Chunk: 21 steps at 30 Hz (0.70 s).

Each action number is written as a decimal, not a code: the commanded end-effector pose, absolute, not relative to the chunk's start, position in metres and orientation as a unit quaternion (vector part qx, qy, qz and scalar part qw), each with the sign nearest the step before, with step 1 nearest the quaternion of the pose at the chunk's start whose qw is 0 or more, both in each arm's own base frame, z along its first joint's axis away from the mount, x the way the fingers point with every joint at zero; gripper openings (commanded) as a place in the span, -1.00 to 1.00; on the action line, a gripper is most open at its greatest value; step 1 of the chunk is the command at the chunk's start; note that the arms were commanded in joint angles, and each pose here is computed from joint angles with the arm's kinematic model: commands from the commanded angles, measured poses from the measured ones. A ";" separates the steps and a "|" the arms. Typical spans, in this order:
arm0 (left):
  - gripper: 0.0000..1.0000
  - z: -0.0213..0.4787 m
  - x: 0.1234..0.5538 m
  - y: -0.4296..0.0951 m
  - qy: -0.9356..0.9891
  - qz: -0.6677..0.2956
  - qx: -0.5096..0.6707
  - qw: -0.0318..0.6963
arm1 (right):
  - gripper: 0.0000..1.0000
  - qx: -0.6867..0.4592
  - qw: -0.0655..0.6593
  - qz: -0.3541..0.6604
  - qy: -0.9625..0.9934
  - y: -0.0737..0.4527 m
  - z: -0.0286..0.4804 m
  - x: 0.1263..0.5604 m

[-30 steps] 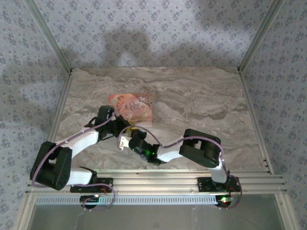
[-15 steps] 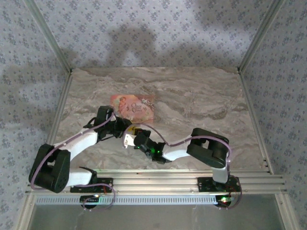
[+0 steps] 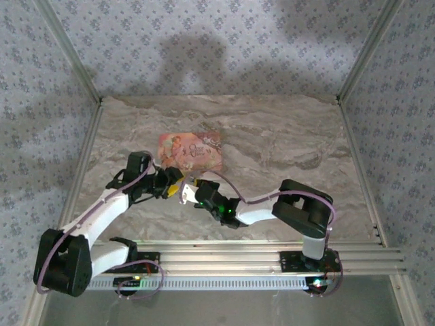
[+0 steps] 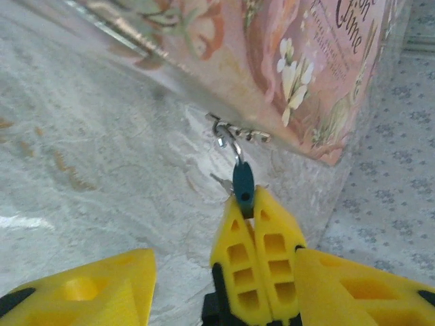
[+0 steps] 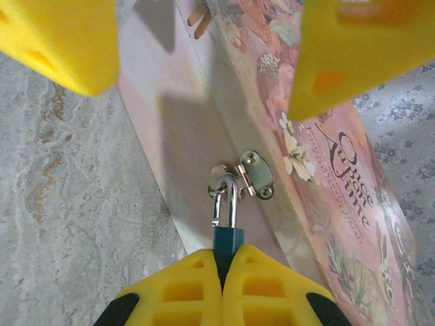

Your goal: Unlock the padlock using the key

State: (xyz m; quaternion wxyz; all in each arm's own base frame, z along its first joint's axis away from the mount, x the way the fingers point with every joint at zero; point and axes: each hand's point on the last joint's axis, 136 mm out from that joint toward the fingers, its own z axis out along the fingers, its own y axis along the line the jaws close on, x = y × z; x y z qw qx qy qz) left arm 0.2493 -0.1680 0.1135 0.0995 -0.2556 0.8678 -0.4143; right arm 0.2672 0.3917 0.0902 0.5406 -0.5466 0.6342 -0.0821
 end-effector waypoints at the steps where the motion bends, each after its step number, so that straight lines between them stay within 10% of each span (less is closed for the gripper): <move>1: 0.13 0.115 0.237 -0.155 0.884 -0.389 -0.240 0.101 | -1.00 -0.553 0.532 -0.075 0.637 0.389 0.092 0.265; 21: 0.18 0.104 0.226 -0.097 0.890 -0.323 -0.283 0.152 | -1.00 -0.633 0.514 -0.064 0.576 0.417 0.092 0.273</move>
